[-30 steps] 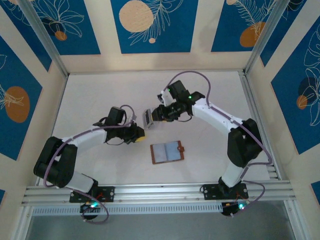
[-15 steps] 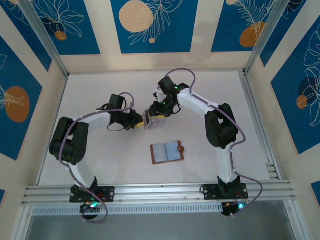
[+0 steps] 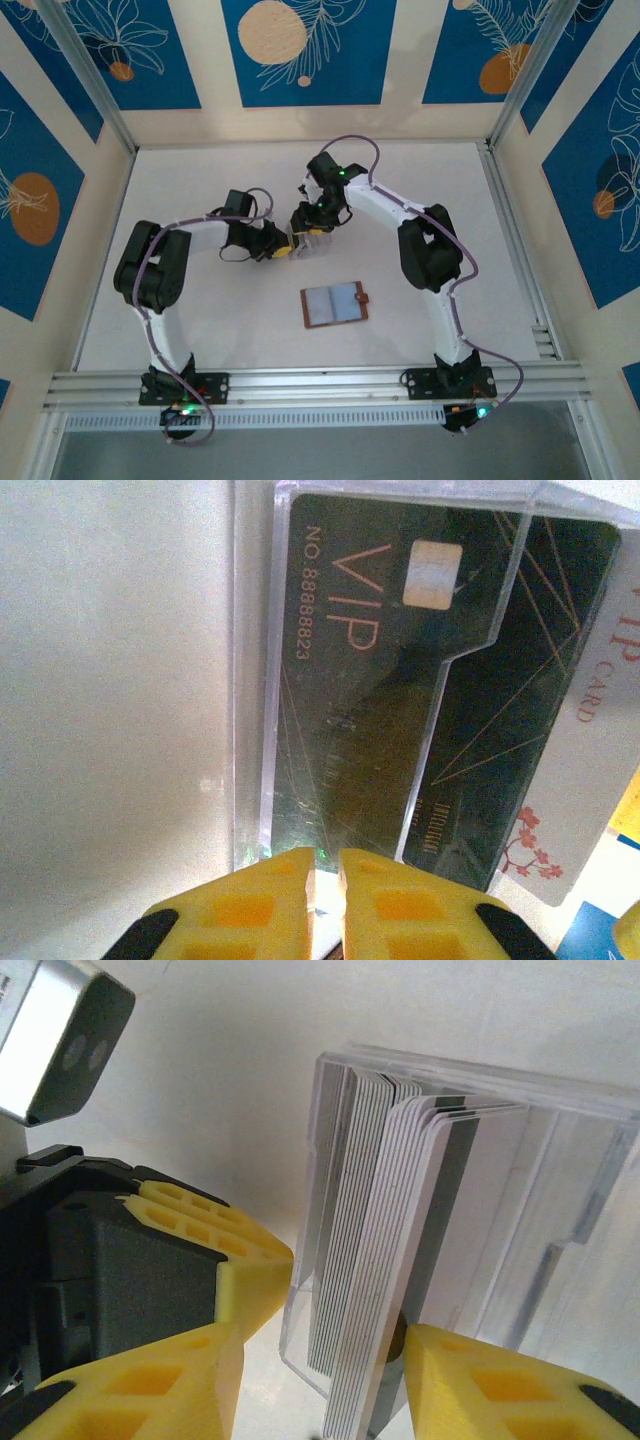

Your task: Put the credit cards into the card holder

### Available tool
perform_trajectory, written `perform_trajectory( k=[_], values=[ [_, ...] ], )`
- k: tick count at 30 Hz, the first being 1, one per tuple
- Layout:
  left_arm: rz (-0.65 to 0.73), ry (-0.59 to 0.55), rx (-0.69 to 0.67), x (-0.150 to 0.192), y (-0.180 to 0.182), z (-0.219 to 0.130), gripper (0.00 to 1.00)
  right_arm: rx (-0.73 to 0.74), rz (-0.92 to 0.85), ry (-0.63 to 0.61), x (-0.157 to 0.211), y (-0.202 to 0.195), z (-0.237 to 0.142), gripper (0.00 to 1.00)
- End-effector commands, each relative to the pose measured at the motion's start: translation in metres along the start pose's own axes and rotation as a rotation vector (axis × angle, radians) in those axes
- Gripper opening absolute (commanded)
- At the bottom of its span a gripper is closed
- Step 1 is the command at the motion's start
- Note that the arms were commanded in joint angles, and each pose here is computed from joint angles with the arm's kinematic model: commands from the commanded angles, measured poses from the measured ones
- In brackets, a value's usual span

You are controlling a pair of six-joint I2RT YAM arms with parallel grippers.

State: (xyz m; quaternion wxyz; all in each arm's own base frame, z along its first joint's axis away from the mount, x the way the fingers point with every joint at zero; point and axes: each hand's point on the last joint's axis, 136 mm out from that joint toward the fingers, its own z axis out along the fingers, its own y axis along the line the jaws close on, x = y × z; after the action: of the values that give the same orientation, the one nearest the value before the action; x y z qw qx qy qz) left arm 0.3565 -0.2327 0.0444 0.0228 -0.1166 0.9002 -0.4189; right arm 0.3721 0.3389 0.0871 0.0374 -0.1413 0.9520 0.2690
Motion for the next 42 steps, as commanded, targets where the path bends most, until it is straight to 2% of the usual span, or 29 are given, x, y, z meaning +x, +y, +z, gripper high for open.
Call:
perform_trajectory(
  k=[1,5,20,42],
  values=[
    [0.017,-0.004,0.006,-0.008,0.003,0.006,0.14,-0.030,-0.014,0.031,0.003,0.010,0.004,0.47],
    [0.009,0.002,0.000,-0.009,0.007,0.011,0.14,-0.074,-0.013,0.029,0.002,0.018,0.000,0.46],
    [0.004,0.006,-0.005,-0.008,0.011,0.012,0.14,-0.074,-0.032,-0.001,0.000,0.027,-0.018,0.41],
    [-0.005,0.011,-0.009,-0.007,0.015,0.015,0.14,-0.011,-0.016,-0.010,-0.001,0.015,-0.027,0.22]
  ],
)
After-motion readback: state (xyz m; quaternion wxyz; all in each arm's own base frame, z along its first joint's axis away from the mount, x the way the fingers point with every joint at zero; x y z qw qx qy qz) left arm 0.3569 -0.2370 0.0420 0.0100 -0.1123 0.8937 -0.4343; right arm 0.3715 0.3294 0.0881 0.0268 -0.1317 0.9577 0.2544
